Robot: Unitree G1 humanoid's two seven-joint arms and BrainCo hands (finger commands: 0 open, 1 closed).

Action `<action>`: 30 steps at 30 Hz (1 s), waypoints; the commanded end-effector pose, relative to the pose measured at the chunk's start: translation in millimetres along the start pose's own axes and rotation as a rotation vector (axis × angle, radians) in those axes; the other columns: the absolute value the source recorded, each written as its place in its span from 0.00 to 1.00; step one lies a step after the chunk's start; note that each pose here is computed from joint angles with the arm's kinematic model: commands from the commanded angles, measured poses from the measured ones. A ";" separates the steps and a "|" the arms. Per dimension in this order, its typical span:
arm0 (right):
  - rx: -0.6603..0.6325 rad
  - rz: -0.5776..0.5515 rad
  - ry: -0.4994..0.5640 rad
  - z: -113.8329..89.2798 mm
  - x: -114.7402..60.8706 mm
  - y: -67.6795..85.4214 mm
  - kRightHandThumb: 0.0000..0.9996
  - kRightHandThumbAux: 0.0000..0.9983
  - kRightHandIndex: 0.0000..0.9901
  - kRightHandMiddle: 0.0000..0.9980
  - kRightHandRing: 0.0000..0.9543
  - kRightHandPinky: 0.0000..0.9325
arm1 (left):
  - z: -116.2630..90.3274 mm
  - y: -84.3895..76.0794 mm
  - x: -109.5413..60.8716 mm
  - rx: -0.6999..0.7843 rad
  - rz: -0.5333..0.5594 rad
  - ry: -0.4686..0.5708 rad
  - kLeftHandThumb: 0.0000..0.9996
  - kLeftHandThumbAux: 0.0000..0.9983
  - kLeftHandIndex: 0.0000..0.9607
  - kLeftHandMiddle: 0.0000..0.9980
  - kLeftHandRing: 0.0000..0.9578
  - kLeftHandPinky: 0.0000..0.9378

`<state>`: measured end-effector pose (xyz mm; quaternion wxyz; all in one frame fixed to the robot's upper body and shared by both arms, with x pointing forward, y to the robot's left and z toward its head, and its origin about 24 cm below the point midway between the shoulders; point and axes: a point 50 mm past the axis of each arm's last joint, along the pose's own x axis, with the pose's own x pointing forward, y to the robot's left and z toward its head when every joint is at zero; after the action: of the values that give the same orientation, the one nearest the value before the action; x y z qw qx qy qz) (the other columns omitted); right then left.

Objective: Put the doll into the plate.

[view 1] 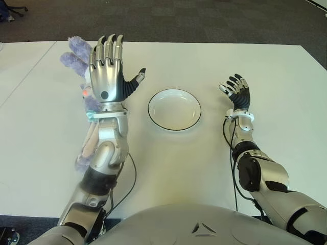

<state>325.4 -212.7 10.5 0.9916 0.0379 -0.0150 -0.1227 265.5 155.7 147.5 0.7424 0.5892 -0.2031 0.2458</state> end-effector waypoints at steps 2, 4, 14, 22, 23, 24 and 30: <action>0.026 -0.040 0.478 -100.5 -89.1 -2.8 0.01 0.83 0.15 0.21 0.22 0.22 | -20.9 -3.9 16.4 0.114 -0.035 0.070 0.18 0.41 0.05 0.08 0.04 0.00; 0.025 -0.040 0.478 -100.4 -89.1 -2.8 0.01 0.83 0.15 0.21 0.22 0.22 | -27.1 -5.4 19.5 0.133 -0.046 0.093 0.18 0.41 0.04 0.08 0.04 0.00; 0.029 -0.043 0.483 -100.4 -88.3 -2.7 0.02 0.84 0.15 0.20 0.21 0.22 | -56.7 -35.8 29.6 0.136 -0.195 0.205 0.15 0.40 0.01 0.05 0.02 0.00; 0.020 -0.040 0.486 -100.8 -88.7 -3.0 0.01 0.83 0.15 0.21 0.22 0.23 | -68.2 -52.7 31.4 0.124 -0.263 0.258 0.18 0.37 0.00 0.00 0.00 0.00; 0.019 -0.039 0.487 -100.8 -88.8 -3.1 0.01 0.82 0.15 0.21 0.22 0.23 | -68.9 -54.1 31.5 0.124 -0.271 0.266 0.18 0.36 0.00 0.00 0.00 0.00; 0.018 -0.038 0.488 -100.9 -88.8 -3.1 0.01 0.82 0.15 0.21 0.22 0.23 | -69.9 -56.0 31.4 0.123 -0.284 0.277 0.18 0.36 0.00 0.00 0.00 0.00; 0.022 -0.038 0.488 -100.9 -88.9 -4.1 0.01 0.83 0.15 0.21 0.22 0.23 | -72.0 -63.2 30.8 0.122 -0.326 0.312 0.19 0.36 0.00 0.00 0.00 0.00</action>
<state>325.5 -212.7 10.7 0.9916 0.0368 -0.0155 -0.1234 323.2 215.3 109.7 0.7471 0.6207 -0.0121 0.2377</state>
